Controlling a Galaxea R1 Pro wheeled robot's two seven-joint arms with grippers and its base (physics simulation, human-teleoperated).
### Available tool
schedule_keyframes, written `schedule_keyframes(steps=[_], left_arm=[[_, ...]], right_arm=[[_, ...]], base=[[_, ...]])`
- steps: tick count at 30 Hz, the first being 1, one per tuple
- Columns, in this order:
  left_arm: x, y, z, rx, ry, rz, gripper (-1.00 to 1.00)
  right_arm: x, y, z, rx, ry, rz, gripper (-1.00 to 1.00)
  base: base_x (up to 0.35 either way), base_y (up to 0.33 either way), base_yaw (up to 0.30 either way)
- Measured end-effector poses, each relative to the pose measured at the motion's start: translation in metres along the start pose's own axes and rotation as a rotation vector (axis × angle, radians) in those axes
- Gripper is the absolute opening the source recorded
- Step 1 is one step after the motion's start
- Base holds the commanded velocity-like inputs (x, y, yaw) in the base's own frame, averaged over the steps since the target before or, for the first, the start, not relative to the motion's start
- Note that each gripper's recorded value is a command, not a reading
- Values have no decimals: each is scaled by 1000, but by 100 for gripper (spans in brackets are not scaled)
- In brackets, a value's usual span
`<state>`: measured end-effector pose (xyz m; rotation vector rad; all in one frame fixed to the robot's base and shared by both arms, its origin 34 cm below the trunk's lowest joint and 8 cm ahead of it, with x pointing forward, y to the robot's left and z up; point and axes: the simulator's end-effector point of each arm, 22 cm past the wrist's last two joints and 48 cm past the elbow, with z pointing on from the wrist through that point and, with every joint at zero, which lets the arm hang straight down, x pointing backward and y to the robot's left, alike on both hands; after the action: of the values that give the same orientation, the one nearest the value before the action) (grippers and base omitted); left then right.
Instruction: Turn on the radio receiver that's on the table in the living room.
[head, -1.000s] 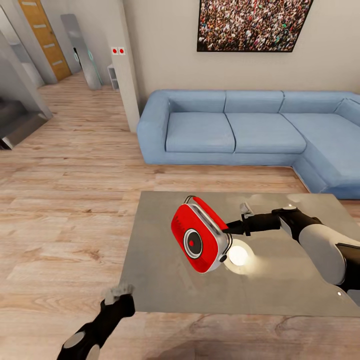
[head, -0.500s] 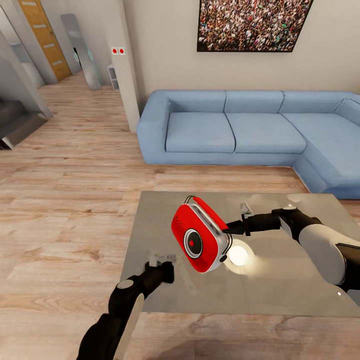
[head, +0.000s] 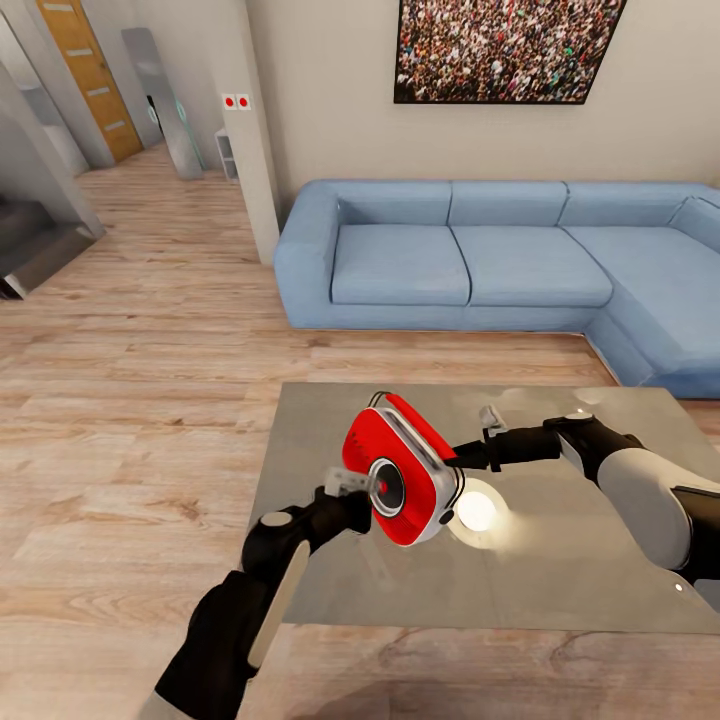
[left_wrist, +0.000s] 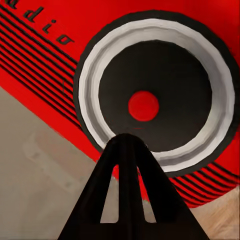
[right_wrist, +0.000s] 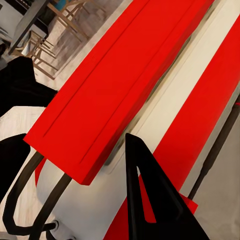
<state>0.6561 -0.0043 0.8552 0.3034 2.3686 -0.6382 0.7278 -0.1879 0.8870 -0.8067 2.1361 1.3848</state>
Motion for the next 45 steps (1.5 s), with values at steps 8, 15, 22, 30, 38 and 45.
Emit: schedule_keyframes(steps=[8,15,22,30,38,45], left_arm=[[-14,-13,12,71,3,-47,-100],[-31,-18,14,101,-18,-69,-100],[-24,-15,20,96,1,-73,-100],[-2,-7,31,78,54,-83,-100],[-7,-3,34,71,54,-77,-100],[-11,-2,35,69,51,-74,-100]], right_arm=[[0,0,0,0,0,0,-100],[0,0,0,0,0,-4,-100],[0,0,0,0,-1,-13,-100],[0,0,0,0,-1,-13,-100],[0,0,1,-1,-1,-14,-100],[0,0,1,-2,-2,-14,-100]], base=[[0,0,0],[0,0,0],[0,0,0],[0,0,0],[0,0,0],[0,0,0]])
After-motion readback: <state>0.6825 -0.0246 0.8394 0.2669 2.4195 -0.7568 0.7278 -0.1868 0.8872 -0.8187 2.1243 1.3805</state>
